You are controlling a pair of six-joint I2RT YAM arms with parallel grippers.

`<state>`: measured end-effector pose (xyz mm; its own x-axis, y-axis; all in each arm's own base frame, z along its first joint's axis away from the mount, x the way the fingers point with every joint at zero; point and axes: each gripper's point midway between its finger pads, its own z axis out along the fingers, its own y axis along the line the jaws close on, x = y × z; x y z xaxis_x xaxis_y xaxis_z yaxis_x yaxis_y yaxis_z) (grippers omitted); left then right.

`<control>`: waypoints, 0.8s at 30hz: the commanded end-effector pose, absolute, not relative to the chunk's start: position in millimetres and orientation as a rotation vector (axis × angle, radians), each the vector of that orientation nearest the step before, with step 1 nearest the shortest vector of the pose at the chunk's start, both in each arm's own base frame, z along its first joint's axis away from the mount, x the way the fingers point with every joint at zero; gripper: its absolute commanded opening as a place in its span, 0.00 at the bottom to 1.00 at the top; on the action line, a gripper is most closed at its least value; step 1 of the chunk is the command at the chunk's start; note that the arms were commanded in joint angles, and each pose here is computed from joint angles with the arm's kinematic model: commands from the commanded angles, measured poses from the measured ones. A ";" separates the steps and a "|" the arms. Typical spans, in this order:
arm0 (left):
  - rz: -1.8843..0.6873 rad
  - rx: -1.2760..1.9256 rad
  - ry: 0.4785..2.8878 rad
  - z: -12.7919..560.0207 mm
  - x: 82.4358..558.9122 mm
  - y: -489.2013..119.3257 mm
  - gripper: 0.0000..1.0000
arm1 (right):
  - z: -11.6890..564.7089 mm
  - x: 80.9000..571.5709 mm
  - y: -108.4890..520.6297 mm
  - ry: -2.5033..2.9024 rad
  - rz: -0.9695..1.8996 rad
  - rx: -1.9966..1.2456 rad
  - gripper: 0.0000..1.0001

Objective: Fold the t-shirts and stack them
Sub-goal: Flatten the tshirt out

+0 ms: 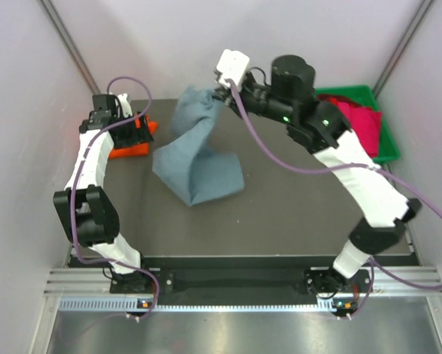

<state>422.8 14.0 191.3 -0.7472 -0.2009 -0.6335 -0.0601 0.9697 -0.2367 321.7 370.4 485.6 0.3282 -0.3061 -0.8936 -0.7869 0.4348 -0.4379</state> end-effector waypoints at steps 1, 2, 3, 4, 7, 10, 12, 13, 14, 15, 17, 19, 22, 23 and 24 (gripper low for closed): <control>-0.311 -0.171 2.340 209.4 439.2 10.3 0.83 | 433.6 292.6 360.0 1.305 0.423 -1.305 0.00; -0.317 -0.170 2.336 210.0 440.5 9.7 0.83 | 422.3 286.4 348.0 1.327 0.404 -1.328 0.00; -0.329 -0.168 2.340 208.9 440.4 8.0 0.83 | 402.9 287.6 341.2 1.368 0.376 -1.347 0.00; -0.335 -0.170 2.341 208.0 440.9 7.9 0.83 | 357.9 292.2 332.0 1.466 0.359 -1.388 0.00; -0.363 -0.161 2.351 204.3 440.0 3.5 0.83 | 305.3 307.0 302.1 1.634 0.377 -1.338 0.00; -0.394 -0.139 2.354 205.6 437.0 -1.4 0.82 | 264.1 325.1 271.0 1.801 0.396 -1.256 0.00; -0.416 -0.121 2.353 208.0 434.1 -5.6 0.82 | 248.0 337.8 254.1 1.903 0.394 -1.162 0.00; -0.426 -0.109 2.358 206.7 431.7 -7.4 0.82 | 239.4 351.3 233.8 1.965 0.368 -1.082 0.00; -0.442 -0.101 2.356 208.4 428.8 -10.0 0.82 | 231.8 360.9 223.0 2.012 0.339 -1.026 0.00; -0.449 -0.088 2.355 208.5 426.7 -11.9 0.82 | 232.0 374.0 207.3 2.051 0.335 -0.924 0.00; -0.459 -0.073 2.366 204.5 419.6 -15.8 0.82 | 231.1 387.2 199.6 2.078 0.375 -0.848 0.00; -0.461 -0.060 2.384 197.2 413.5 -19.2 0.81 | 244.0 406.1 189.1 2.073 0.397 -0.739 0.00; -0.465 -0.015 2.387 196.8 406.6 -26.2 0.80 | 248.6 440.2 170.1 2.081 0.435 -0.569 0.00; -0.475 0.023 2.379 199.9 404.2 -32.5 0.79 | 240.4 458.0 158.2 2.105 0.447 -0.500 0.00; -0.482 0.044 2.381 200.1 401.9 -36.9 0.79 | 233.6 468.3 150.5 2.122 0.440 -0.464 0.00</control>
<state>409.2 -20.0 176.8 -0.7941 -0.1664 -0.5846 0.0533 0.9390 -0.3398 419.9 163.4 213.2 -0.5472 -0.3292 -0.7696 -0.5722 0.8181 0.0570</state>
